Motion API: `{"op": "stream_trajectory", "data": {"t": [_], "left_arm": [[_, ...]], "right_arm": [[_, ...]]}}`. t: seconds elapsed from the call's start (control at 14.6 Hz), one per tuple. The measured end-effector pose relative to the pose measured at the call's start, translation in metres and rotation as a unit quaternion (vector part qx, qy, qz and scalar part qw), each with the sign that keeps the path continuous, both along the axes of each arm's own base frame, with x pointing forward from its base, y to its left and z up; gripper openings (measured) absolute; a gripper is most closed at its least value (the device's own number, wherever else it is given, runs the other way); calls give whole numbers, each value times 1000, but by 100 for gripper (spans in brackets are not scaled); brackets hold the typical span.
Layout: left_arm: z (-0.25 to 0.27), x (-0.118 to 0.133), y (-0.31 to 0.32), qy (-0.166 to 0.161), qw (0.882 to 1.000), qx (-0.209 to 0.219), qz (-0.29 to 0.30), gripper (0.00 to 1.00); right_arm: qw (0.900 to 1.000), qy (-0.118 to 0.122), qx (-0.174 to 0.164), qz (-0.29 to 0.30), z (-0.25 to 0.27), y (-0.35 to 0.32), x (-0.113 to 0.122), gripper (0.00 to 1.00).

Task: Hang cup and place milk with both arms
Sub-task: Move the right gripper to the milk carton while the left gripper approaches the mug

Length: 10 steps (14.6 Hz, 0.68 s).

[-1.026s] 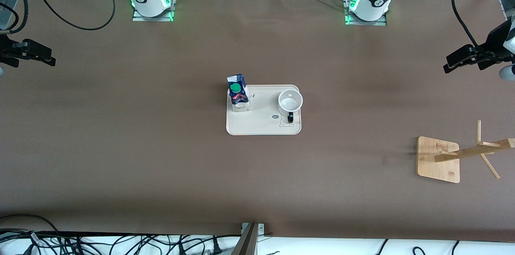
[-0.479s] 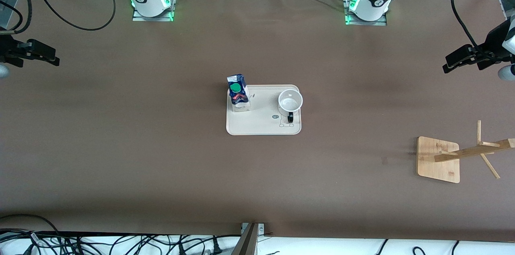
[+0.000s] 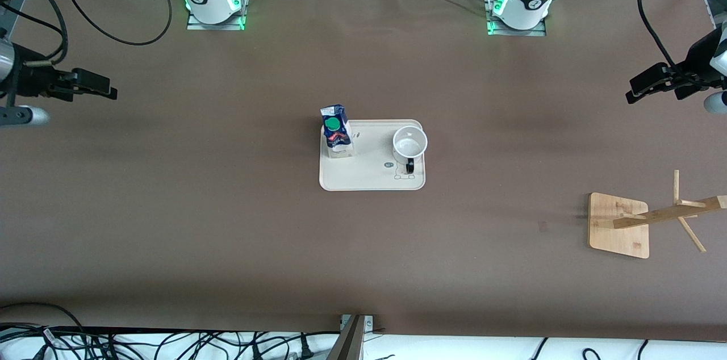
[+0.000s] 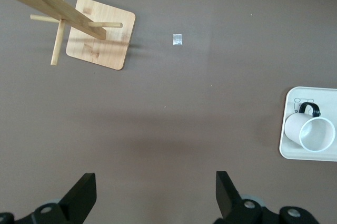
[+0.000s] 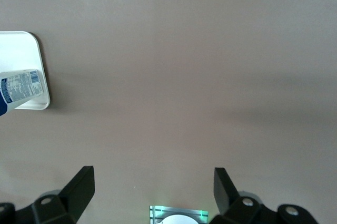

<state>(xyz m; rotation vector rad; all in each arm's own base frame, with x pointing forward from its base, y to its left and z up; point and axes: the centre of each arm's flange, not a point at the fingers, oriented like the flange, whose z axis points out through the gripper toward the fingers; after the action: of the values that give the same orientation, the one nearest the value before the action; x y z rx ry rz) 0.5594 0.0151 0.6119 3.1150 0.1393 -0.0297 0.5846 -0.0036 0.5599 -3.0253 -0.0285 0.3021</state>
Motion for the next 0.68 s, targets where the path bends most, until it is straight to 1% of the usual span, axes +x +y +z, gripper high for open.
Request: {"op": "stream_trajectory", "data": {"t": [0.07,0.27,0.48,0.68], "left_arm": [[-1,0,1,0,1000,0,-5,100],[-3,0,4,3,1000,0,-8,100],[-5,-1,4,5,1000,0,-8,100],[-7,-1,4,7,1000,-1,-8,100]], "right_arm": [[1000,4,2,5,-7,6,4,100],[1000,1,3,31,-17,40,10,100],[998,-15,3,57,-16,78,11,100],[999,-30,-2,37,-23,120,15,100]]}}
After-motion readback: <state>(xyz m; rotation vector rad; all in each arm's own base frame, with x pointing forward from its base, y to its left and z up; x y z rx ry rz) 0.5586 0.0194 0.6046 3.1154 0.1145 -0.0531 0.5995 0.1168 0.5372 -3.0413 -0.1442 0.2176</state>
